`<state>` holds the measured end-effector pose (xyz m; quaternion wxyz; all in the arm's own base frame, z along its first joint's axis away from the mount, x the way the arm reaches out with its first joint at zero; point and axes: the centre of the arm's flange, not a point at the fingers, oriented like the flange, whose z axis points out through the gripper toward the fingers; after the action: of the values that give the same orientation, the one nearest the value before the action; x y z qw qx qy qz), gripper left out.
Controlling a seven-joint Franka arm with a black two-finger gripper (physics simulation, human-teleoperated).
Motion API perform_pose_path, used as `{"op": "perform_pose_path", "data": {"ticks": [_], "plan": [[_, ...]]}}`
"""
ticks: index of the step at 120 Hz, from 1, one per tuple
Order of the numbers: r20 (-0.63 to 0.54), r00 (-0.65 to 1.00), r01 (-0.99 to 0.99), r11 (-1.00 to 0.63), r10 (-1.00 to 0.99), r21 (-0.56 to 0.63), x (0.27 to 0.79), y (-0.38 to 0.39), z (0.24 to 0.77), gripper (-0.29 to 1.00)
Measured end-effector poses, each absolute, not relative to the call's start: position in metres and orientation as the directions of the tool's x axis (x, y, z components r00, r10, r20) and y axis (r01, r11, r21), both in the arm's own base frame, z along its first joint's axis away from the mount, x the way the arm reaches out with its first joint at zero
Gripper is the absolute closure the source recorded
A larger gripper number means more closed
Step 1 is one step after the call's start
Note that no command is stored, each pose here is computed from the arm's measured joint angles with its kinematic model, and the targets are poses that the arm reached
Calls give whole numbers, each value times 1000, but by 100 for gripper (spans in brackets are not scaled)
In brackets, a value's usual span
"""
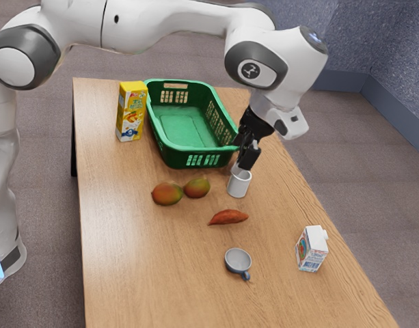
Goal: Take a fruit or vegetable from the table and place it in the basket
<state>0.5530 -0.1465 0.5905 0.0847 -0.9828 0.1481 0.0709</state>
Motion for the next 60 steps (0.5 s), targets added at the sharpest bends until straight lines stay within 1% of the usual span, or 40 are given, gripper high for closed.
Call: {"op": "perform_pose_path", "data": {"ticks": [11,24,50,60], "plan": [[-72,955,-296,-944,-288,-148,564,-150,597,0],[-4,957,-287,-946,-290,-152,570,-152,602,0],[48,962,-258,-955,-268,-149,579,-144,602,0],[51,966,-246,-962,-254,-120,582,-141,593,0]]}}
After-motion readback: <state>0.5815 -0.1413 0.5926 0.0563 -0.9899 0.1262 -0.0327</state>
